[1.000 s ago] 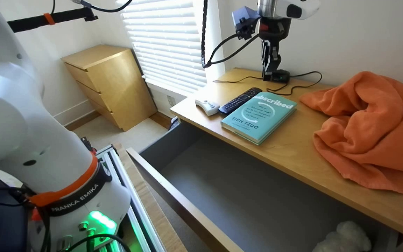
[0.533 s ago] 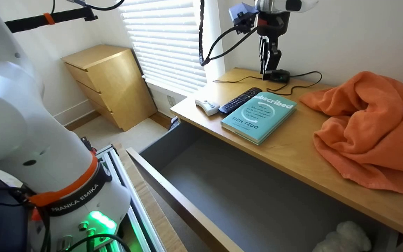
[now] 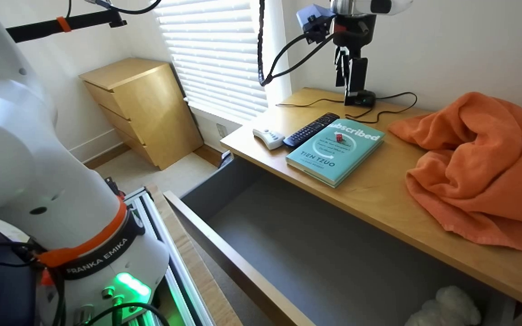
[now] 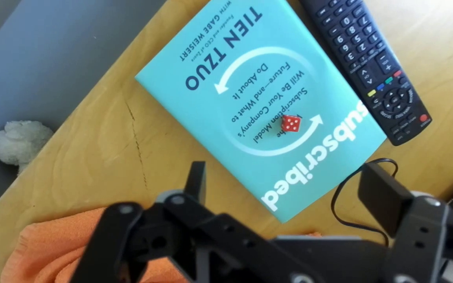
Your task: Pick up the orange dice and drop it on the blue book
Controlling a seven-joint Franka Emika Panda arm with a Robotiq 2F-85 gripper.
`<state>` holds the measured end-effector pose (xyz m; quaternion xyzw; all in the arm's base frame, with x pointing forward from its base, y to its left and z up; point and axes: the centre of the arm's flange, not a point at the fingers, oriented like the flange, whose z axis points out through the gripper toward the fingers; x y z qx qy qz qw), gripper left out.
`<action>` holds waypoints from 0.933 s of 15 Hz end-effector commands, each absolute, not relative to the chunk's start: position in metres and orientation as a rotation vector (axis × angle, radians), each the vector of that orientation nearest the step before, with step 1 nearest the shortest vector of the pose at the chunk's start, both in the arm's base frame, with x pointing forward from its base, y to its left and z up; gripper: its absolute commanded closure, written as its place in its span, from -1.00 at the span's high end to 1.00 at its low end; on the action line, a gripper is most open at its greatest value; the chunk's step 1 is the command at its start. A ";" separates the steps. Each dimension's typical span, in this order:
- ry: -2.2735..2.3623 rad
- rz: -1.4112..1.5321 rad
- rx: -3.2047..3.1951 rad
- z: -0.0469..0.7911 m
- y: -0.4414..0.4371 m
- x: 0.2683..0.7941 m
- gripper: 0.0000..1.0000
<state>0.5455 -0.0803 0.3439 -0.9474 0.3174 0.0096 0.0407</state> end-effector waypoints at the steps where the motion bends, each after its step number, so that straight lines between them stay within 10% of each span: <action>1: 0.990 0.065 -2.914 0.348 -0.081 0.536 1.00; 14: 0.970 0.056 -2.909 0.344 -0.081 0.543 1.00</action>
